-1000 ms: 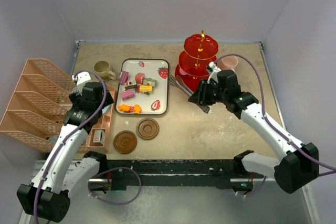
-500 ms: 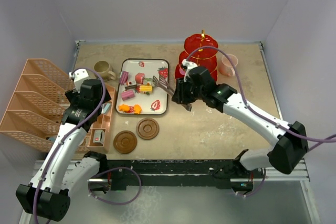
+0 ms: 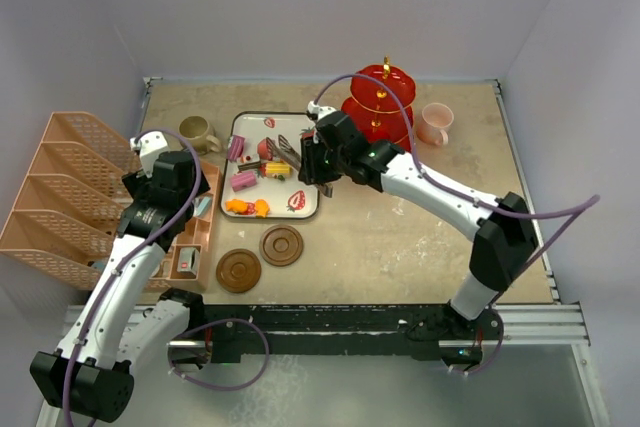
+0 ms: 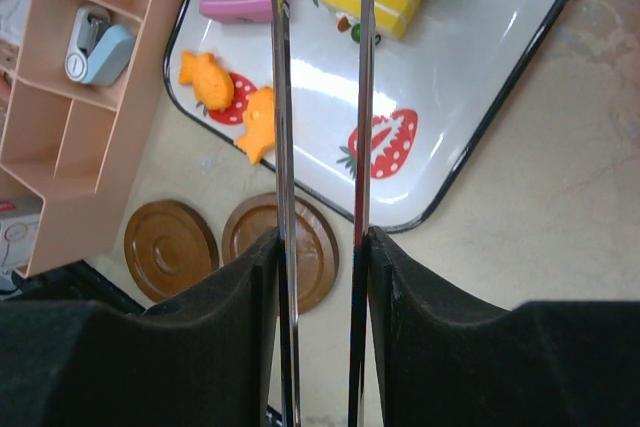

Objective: Serve the afternoon tea
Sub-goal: Adjust the dessert on the tray.

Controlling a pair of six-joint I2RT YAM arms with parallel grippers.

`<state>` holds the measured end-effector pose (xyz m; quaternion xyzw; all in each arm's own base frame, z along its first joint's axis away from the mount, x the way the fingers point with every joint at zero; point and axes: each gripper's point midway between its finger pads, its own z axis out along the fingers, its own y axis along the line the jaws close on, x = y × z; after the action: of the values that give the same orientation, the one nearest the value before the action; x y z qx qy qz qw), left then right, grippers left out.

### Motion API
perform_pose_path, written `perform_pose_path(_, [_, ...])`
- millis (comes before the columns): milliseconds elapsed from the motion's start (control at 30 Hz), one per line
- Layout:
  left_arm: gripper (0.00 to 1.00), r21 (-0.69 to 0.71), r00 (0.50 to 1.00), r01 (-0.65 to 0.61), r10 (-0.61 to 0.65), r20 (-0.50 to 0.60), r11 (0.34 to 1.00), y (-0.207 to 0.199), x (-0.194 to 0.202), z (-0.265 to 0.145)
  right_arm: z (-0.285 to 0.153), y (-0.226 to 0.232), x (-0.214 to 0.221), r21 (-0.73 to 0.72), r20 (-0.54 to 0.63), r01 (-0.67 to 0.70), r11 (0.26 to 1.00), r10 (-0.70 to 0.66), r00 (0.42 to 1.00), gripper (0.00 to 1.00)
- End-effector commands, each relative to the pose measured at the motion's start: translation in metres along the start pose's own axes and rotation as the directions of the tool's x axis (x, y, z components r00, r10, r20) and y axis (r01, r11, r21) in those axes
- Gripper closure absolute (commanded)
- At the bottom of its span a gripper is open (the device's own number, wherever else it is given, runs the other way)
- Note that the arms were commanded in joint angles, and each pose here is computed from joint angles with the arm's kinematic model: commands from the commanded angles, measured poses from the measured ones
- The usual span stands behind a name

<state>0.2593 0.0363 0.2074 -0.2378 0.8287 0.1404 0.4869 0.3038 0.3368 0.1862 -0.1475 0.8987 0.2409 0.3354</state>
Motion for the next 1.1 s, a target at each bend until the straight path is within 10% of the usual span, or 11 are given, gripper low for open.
perform_pose_path(0, [0.03, 0.0, 0.999, 0.001, -0.001, 0.036, 1.0, -0.001, -0.011, -0.001, 0.013, 0.01, -0.026, 0.001, 0.046, -0.005, 1.0, 0.005, 0.999, 0.6])
perform_pose_path(1067, [0.04, 0.023, 1.0, -0.017, 0.017, 0.016, 1.0, -0.009, -0.006, 0.004, 0.108, 0.03, -0.048, -0.02, -0.025, 0.045, 0.999, -0.045, 0.999, 0.63])
